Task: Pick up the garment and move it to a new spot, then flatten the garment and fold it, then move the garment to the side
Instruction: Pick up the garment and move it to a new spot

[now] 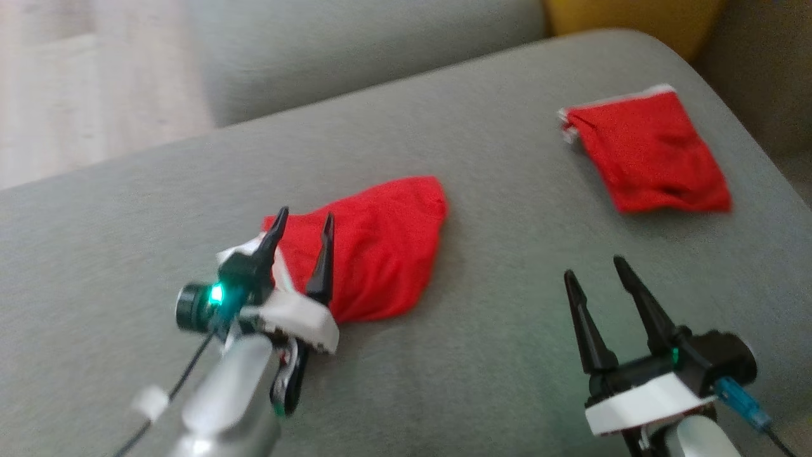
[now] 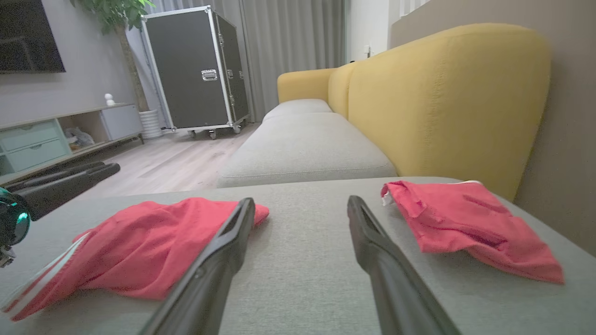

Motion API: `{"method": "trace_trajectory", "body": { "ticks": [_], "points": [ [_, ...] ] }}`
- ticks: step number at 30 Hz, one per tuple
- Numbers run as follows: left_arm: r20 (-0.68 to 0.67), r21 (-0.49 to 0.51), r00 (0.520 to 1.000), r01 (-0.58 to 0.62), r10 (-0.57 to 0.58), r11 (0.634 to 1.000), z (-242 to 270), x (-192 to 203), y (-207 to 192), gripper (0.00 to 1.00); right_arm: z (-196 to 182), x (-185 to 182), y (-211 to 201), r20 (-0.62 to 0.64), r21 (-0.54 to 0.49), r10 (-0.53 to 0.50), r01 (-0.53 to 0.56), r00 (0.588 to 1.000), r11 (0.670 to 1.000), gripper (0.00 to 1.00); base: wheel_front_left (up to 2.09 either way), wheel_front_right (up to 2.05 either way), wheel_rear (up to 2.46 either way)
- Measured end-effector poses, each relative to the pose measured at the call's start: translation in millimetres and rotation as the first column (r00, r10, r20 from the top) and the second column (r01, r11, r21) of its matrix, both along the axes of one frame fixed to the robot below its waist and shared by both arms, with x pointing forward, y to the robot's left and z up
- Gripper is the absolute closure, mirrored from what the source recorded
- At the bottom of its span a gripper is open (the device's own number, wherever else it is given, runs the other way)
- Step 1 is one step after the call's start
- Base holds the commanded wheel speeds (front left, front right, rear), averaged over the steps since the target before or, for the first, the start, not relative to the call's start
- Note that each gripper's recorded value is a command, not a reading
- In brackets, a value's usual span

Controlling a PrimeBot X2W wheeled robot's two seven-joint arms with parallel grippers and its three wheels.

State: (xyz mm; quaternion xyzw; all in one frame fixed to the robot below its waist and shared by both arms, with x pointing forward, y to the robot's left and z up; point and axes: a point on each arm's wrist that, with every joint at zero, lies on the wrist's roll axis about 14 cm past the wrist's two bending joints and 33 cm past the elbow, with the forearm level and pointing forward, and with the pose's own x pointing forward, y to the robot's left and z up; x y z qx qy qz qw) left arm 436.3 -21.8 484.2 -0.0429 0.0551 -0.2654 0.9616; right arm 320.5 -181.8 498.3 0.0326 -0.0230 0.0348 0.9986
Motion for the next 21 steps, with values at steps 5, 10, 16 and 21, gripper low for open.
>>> {"method": "trace_trajectory", "body": {
  "ticks": [5, 10, 16, 21],
  "points": [
    [0.025, -0.036, 0.992, -0.119, 0.12, 0.992, 4.9, -25.5, 40.4, 0.0, 4.1, 3.9, 17.5, 0.018, 0.034, 0.049, -0.05, 0.999, 0.998, 0.0, 0.0, 0.0, 0.0],
    [0.098, -0.069, 0.953, -0.28, 0.286, 0.958, 22.0, -56.4, 92.7, 0.0, 8.0, 6.1, 37.7, 0.036, 0.034, 0.107, -0.109, 0.994, 0.993, 0.0, 0.0, 0.0, 0.0],
    [0.182, -0.068, 0.878, -0.439, 0.444, 0.896, 34.2, -104.2, 146.9, 0.0, 8.6, -1.8, 60.8, 0.041, -0.036, 0.185, -0.184, 0.982, 0.982, 0.0, 0.0, 0.0, 0.0],
    [0.189, -0.036, 0.827, -0.532, 0.529, 0.846, 24.1, -146.5, 177.8, 0.0, -0.3, -14.1, 57.3, 0.018, -0.046, 0.173, -0.172, 0.985, 0.984, 0.0, 0.0, 0.0, 0.0]
  ]
}}
